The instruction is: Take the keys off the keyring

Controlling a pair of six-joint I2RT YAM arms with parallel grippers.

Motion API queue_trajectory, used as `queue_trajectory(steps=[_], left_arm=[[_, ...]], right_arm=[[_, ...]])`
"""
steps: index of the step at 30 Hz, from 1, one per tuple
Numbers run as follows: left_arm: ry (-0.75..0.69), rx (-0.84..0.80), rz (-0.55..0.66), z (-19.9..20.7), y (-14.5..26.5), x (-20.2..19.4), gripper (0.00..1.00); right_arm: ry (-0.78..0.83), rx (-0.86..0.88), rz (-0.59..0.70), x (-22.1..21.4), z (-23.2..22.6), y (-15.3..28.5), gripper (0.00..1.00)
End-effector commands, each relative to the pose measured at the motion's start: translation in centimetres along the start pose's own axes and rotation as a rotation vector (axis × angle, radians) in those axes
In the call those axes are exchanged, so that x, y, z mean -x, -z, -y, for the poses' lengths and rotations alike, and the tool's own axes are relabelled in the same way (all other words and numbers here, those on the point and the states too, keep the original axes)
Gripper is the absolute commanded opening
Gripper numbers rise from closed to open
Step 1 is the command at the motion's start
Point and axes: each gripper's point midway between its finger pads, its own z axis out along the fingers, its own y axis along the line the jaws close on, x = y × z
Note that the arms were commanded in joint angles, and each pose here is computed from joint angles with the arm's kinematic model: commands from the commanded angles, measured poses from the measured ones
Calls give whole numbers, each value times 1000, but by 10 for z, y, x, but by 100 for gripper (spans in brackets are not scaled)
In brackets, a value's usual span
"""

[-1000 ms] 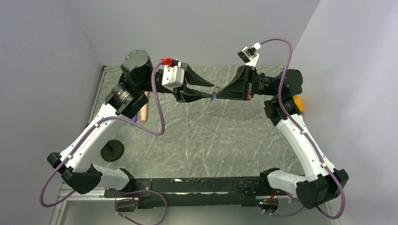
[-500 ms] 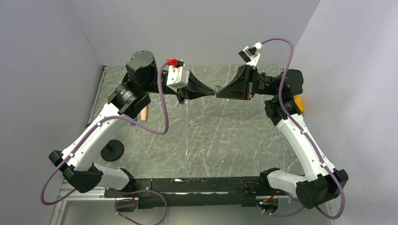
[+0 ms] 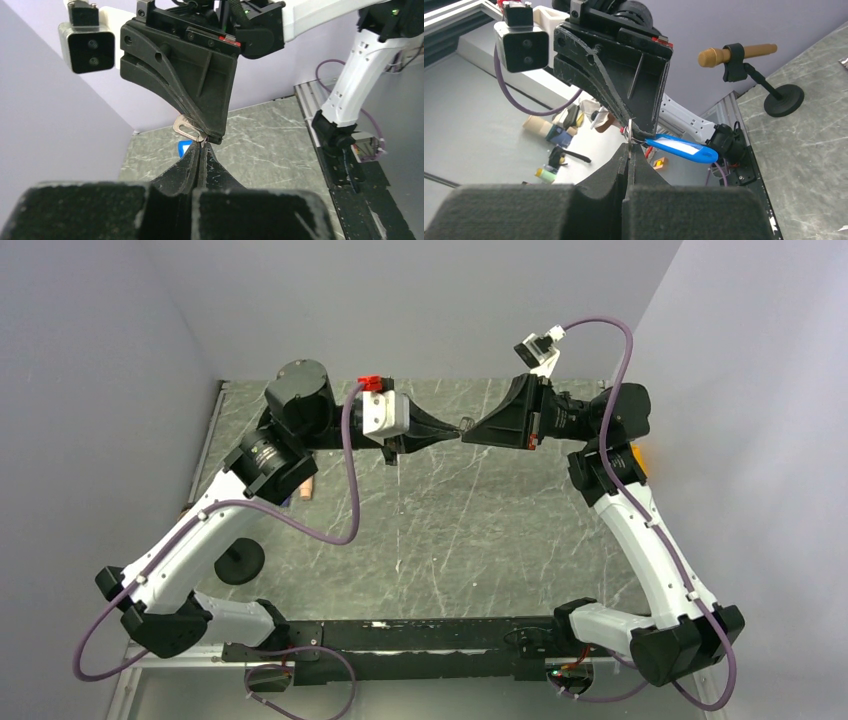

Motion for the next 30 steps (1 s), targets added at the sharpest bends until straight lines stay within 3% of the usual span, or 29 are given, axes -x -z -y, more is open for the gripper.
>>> queue_trajectory(steps=[1,13,30], left_arm=[[-126,134,64,-13,-1,26,0],[-223,255,108,-13,-9,42,0],[-245,380,173,-18,-14,63,0]], right_arm=[[39,-20,26,5,-6,-3,0],[49,-56,69,10,-2,-3,0],[84,-88,124,18,-3,-3,0]])
